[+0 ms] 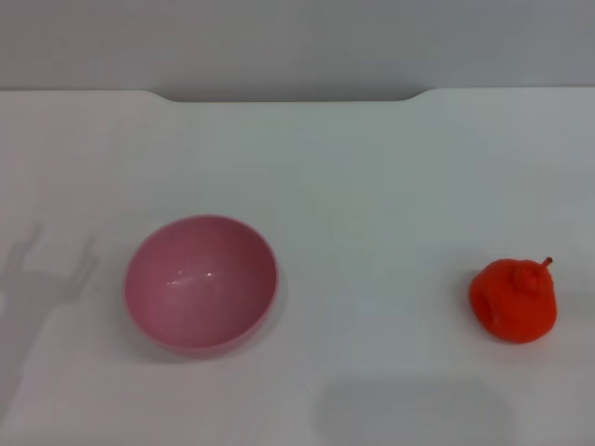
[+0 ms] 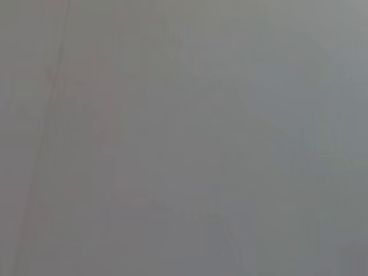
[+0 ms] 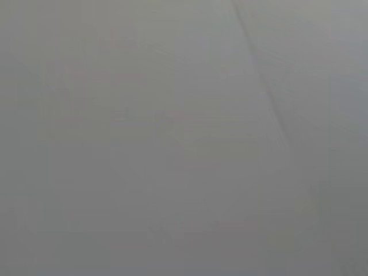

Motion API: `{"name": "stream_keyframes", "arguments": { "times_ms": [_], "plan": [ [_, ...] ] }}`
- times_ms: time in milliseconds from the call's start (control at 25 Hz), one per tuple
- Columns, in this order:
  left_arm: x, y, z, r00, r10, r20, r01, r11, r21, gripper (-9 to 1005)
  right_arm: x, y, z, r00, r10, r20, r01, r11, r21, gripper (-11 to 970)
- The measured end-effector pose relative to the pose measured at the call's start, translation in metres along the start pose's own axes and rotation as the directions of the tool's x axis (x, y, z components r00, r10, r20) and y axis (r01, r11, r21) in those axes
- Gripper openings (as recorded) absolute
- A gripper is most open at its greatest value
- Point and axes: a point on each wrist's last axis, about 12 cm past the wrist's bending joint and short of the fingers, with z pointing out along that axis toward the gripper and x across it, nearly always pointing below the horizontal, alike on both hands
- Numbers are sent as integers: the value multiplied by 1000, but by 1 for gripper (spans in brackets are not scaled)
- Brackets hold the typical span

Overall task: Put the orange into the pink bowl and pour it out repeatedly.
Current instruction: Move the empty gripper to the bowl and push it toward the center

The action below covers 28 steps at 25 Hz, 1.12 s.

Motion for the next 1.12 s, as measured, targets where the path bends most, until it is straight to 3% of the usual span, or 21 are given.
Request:
{"name": "stream_keyframes", "arguments": {
  "times_ms": [1120],
  "plan": [
    [4,-9,1,1000,-10,-17,10,999,37,757,-7,-3,-3,999,-12,51,11,1000,22,698]
  ]
}}
